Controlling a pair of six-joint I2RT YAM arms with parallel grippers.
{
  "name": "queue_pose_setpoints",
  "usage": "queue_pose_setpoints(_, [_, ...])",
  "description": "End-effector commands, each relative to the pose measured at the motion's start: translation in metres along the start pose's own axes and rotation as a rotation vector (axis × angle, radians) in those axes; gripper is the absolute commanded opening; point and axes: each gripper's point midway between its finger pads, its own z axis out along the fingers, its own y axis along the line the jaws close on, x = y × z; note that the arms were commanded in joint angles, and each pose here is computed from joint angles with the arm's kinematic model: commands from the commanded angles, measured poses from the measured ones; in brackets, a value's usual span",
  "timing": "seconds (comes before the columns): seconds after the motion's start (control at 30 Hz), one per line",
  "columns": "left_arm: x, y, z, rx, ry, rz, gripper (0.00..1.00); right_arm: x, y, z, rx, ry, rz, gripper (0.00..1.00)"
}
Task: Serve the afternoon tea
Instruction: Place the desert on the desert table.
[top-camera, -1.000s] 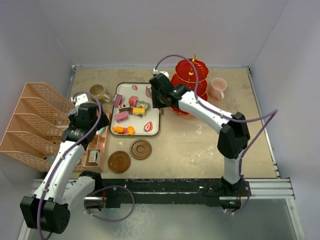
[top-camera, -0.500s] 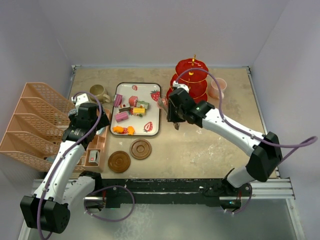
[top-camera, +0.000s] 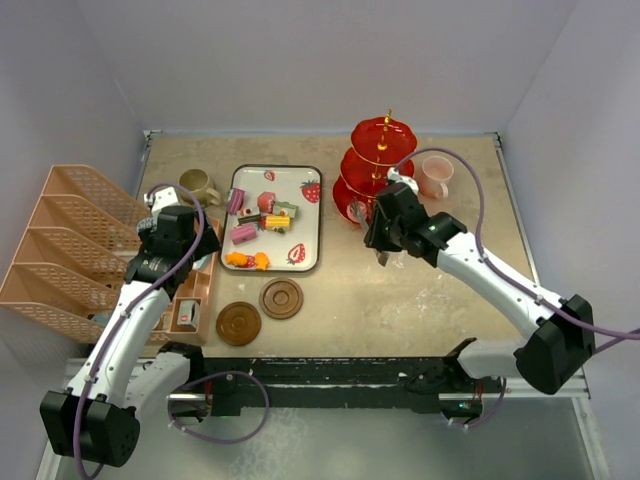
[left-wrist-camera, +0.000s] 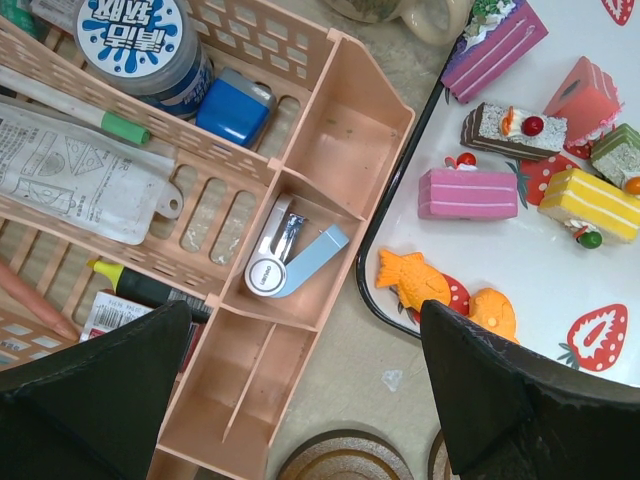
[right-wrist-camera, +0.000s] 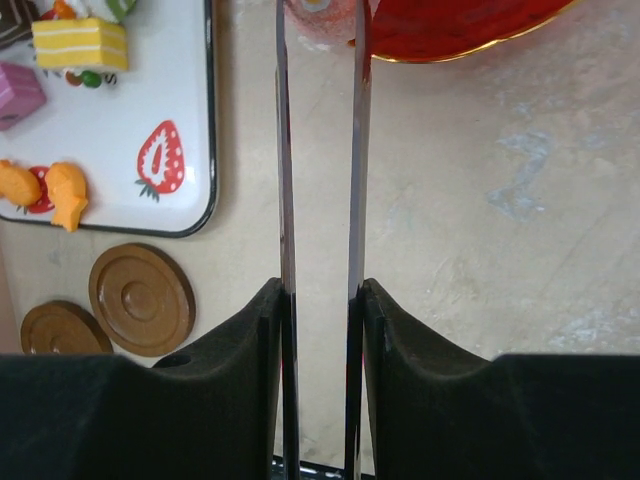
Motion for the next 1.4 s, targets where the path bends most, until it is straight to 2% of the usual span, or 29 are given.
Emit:
queue_pose_setpoints(0.0, [-0.023, -0.007, -0.008, 0.02, -0.067, -0.031, 0.94, -0.014, -0.014, -0.009, -0.018, -0.042, 0.028, 0.36])
queue_pose_setpoints(0.47, [-0.021, -0.007, -0.007, 0.01, -0.063, -0.024, 0.94, -0.009, -0.045, -0.003, 0.108, -0.025, -0.004, 0.36])
queue_pose_setpoints(0.73, [-0.021, -0.008, -0.008, 0.014, -0.066, -0.022, 0.94, -0.009, -0.066, 0.007, 0.182, -0.047, 0.033, 0.36])
queue_pose_setpoints(1.0, [-0.02, -0.01, -0.009, 0.021, -0.066, -0.02, 0.94, -0.023, -0.069, 0.021, 0.112, -0.082, 0.122, 0.36])
queue_pose_setpoints(1.37, [-0.019, -0.012, -0.011, 0.021, -0.069, -0.014, 0.94, -0.044, -0.079, 0.048, 0.099, -0.135, 0.21, 0.37])
